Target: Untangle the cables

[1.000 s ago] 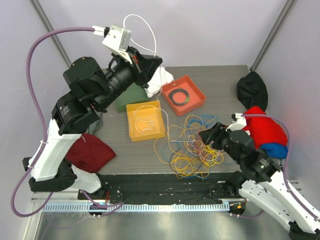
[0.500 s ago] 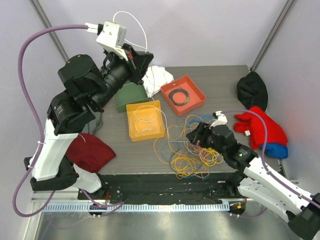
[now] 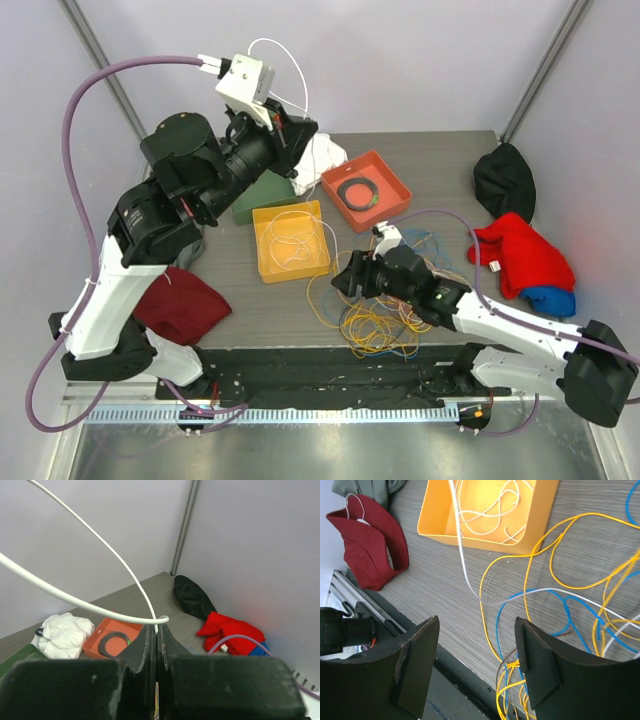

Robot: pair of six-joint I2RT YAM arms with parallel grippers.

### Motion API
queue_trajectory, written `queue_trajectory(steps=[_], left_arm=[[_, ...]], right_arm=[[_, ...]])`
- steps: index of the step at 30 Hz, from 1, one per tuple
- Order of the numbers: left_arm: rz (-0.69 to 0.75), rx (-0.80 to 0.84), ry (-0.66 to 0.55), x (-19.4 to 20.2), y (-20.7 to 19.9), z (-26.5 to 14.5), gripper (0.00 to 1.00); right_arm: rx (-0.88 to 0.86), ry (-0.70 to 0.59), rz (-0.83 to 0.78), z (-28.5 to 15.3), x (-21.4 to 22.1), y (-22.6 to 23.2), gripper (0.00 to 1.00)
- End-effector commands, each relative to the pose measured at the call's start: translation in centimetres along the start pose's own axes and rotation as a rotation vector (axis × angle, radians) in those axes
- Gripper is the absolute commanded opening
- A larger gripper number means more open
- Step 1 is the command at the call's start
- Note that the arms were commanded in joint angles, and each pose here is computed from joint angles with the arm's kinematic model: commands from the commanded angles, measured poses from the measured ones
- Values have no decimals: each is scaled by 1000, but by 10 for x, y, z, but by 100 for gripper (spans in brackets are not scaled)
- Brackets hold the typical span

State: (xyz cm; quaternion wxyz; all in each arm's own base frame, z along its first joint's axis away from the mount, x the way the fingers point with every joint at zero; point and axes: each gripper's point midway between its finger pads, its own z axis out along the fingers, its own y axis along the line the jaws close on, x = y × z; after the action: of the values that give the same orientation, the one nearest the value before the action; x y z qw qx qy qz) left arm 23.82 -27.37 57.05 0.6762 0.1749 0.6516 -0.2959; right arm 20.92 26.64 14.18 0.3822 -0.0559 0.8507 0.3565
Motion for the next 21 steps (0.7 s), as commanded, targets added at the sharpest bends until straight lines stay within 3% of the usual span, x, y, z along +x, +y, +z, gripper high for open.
queue_trajectory(steps=[1, 5, 8, 13, 21], left_arm=[[-21, 24, -26, -9, -2, -9, 0], [-32, 36, -20, -7, -4, -10, 0], [-36, 34, -18, -6, -3, -13, 0], [-30, 15, -6, 1, 3, -18, 0], [-12, -62, 52, 43, 21, -22, 0]], right_arm=[[-48, -129, -45, 11, -33, 24, 70], [30, -150, -55, 27, -31, 6, 66], [46, -194, -50, 39, -35, 1, 53], [70, -236, -23, 40, -41, -2, 4], [-3, -387, -66, -45, -128, 65, 1]])
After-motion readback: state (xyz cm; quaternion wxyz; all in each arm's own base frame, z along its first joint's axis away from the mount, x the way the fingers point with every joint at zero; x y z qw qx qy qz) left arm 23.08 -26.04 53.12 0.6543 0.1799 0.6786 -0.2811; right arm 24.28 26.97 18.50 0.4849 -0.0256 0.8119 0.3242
